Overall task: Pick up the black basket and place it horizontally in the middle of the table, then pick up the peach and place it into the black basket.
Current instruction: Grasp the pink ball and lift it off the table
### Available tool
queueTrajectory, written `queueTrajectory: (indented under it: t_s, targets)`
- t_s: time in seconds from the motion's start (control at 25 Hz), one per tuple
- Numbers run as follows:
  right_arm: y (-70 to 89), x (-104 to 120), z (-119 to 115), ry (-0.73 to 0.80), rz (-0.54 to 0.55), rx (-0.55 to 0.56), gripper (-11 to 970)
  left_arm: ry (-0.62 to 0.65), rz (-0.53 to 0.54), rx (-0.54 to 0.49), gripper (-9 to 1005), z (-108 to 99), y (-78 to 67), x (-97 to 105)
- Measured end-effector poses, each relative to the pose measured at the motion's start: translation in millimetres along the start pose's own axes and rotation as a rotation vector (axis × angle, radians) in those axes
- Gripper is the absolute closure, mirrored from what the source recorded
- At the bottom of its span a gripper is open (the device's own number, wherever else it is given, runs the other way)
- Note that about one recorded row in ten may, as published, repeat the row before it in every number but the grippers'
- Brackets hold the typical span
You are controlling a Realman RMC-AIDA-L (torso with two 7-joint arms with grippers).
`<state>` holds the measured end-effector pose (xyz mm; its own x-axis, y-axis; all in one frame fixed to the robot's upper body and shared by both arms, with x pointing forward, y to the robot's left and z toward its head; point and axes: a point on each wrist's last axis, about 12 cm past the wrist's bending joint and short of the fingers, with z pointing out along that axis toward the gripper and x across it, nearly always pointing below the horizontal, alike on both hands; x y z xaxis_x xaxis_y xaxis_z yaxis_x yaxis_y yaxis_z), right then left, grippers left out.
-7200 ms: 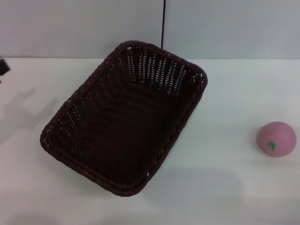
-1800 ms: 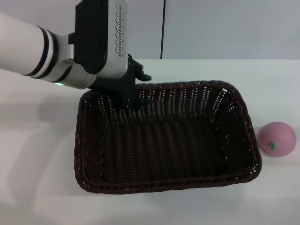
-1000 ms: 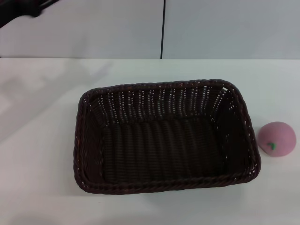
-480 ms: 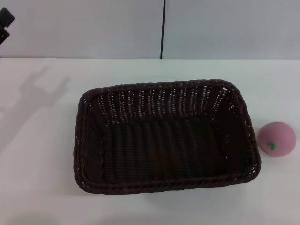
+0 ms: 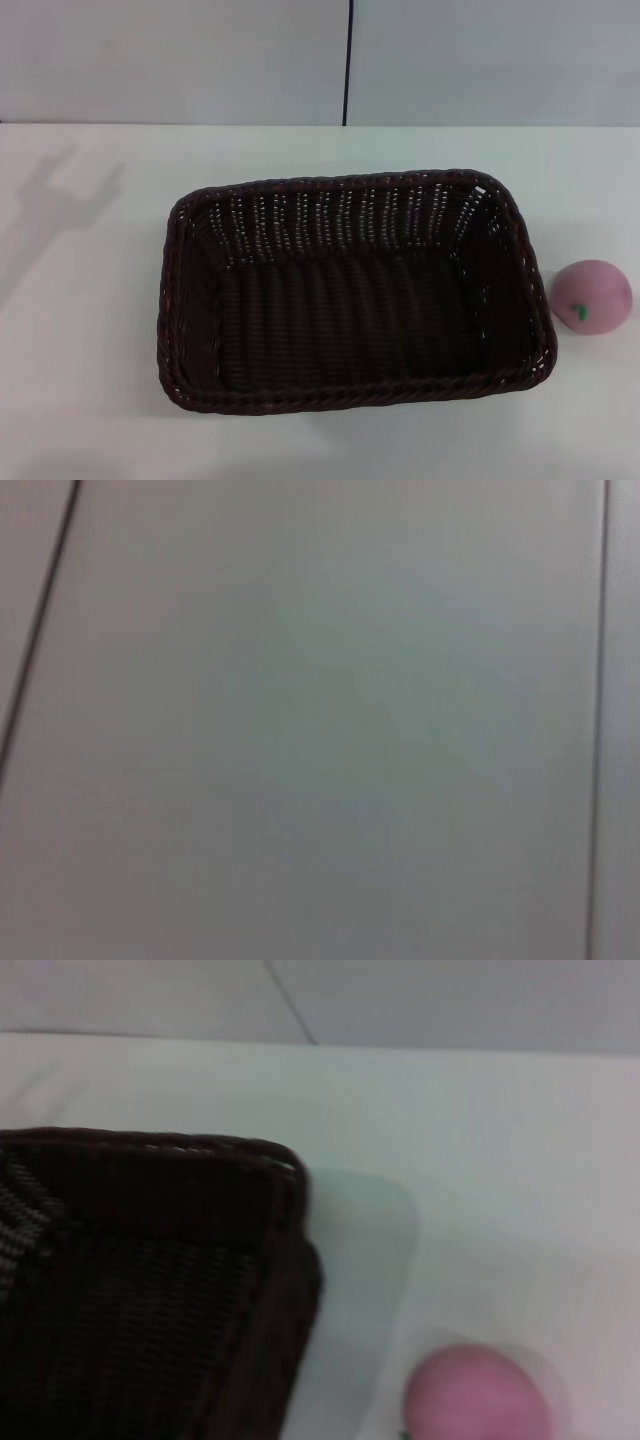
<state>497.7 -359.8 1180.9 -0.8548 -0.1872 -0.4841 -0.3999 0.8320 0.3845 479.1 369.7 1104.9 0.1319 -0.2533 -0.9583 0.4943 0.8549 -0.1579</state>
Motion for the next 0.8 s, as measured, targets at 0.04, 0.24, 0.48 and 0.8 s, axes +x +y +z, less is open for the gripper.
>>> queueTrajectory:
  t_s: [0.04, 0.24, 0.48, 0.8]
  targets:
    - [-1.9, 0.5, 3.1, 0.005, 0.013, -0.003, 287, -0.002, -0.001, -0.006, 207, -0.9, 0.7, -0.1]
    - [-14.1, 1.5, 27.6, -0.002, 0.064, -0.040, 286, -0.003, 0.001, -0.022, 207, -2.5, 2.9, 0.3]
    - [-24.6, -0.7, 62.4, 0.026, 0.103, -0.075, 287, -0.004, -0.003, -0.023, 208, -0.1, 3.4, 1.6]
    - [-29.5, -1.6, 73.0, 0.041, 0.106, -0.067, 306, -0.004, -0.003, -0.026, 208, -3.1, 3.5, 1.5]
